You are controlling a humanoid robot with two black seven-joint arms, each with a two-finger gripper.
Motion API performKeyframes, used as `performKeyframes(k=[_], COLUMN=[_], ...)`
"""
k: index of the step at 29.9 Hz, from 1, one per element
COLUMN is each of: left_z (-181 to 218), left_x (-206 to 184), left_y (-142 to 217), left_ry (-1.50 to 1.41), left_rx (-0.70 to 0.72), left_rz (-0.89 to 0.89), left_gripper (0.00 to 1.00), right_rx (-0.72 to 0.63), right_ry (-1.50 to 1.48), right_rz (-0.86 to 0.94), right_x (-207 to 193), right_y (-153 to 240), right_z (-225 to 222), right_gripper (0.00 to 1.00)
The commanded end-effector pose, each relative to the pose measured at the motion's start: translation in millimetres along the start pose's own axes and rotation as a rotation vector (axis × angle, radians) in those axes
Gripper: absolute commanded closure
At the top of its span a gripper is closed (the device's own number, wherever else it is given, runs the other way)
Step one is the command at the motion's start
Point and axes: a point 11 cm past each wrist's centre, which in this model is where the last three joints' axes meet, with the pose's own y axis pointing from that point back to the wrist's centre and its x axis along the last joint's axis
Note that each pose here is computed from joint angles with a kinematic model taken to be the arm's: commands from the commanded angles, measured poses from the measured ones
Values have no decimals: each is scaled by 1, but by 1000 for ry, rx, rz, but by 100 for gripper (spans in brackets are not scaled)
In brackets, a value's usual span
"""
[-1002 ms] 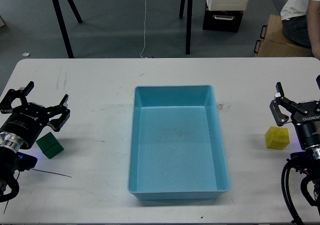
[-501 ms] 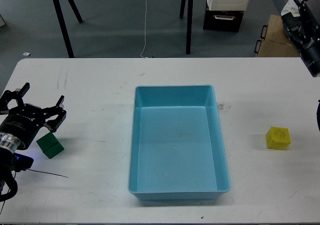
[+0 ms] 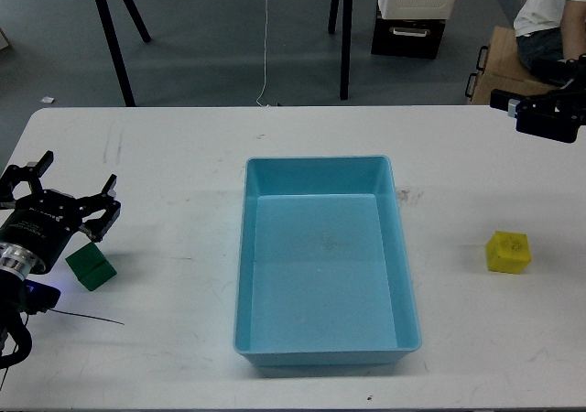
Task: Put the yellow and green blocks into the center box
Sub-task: 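Lower the right gripper onto the yellow cube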
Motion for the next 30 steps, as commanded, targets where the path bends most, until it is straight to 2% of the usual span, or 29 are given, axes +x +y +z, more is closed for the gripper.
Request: performKeyframes(k=[1,14,24,30], left_z=[-2,-1,1,1], left_x=[0,1,2,3], left_y=[-1,-1,-1,-1], left_ry=[4,1,-3,-3], left_rx=[3,0,-5,-6], left_rz=[-1,1,4,4], left_gripper=[0,0,0,0], right_rx=[12,132,205,219], right_ry=[81,16,-14,-21], right_rz=[-128,-341,-335,-333], right_x=[-27,-104,-116,-117], right_y=[6,3,-46,-59], right_z=[-6,-44,-65,-70], right_gripper=[2,3,3,3])
